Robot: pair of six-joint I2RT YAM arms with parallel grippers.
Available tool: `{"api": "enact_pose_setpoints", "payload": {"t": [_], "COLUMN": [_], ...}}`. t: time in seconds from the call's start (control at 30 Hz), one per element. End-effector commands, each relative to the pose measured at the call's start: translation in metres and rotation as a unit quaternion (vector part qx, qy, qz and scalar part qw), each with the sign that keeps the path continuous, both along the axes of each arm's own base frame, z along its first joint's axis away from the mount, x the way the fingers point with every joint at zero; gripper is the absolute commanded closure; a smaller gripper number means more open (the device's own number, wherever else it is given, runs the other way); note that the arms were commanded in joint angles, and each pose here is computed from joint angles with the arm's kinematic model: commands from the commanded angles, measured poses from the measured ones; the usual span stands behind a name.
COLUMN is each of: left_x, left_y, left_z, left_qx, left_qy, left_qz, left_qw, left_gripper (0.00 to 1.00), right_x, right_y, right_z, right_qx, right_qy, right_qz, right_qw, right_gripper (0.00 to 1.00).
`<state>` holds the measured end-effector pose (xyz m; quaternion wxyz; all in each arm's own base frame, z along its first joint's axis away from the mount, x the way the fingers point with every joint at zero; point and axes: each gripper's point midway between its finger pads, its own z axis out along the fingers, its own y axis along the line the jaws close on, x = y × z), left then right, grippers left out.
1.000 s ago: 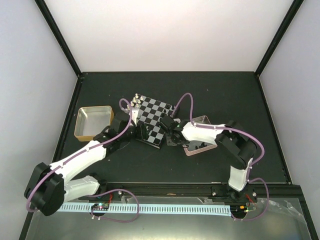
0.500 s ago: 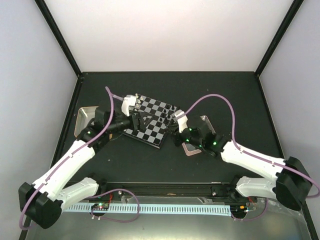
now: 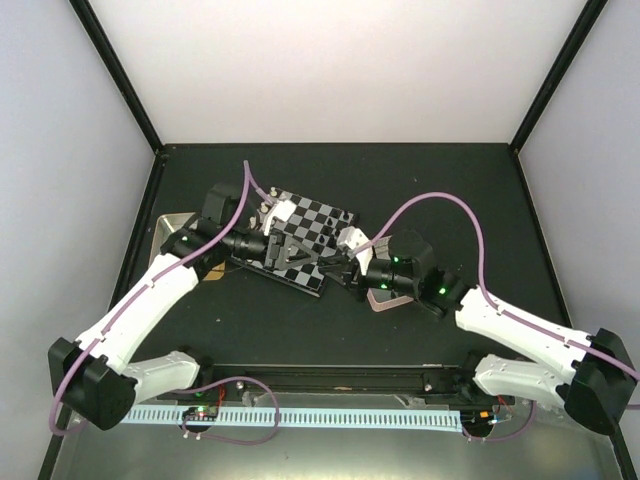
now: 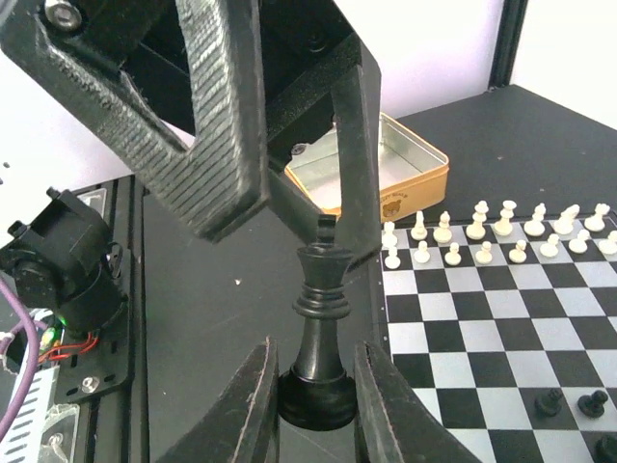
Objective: Set up the chess pieces on the board
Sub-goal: Place the chess piece on the chessboard.
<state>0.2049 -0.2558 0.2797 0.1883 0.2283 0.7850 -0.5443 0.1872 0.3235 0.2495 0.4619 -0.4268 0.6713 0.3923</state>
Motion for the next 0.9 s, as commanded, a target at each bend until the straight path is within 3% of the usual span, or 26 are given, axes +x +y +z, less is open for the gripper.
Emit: {"api": "enact_pose_setpoints", "payload": {"t": [0.0, 0.33, 0.57, 0.7, 0.87], "left_x": [-0.017, -0.008, -0.005, 0.001, 0.026], "left_y": [-0.002, -0.007, -0.007, -0.005, 0.005], "left_z": [0.016, 0.002, -0.009, -0.015, -0.03], "left_qx": [-0.024, -0.014, -0.004, 0.014, 0.068], "left_qy": [-0.009, 0.004, 0.013, 0.008, -0.015], "left_qz": [-0.06, -0.064, -0.061, -0.039, 0.043], "left_qw": [0.998, 0.998, 0.998, 0.999, 0.997], "left_gripper": [0.5, 0.65, 0.87, 0.92, 0.94], "right_x": [-0.008, -0.011, -0.007, 0.0, 0.01], "right_y": [0.006, 0.012, 0.013, 0.012, 0.002], "right_z": [0.01, 0.004, 0.005, 0.001, -0.01], "right_qx": [-0.008, -0.016, -0.015, -0.021, -0.025], "right_qy": [-0.028, -0.017, -0.004, 0.025, 0.067], "right_qz": [0.039, 0.061, 0.05, 0.024, -0.032], "right_qw": [0.999, 0.998, 0.999, 0.999, 0.997], "right_gripper": [0.87, 0.87, 0.85, 0.69, 0.37]}}
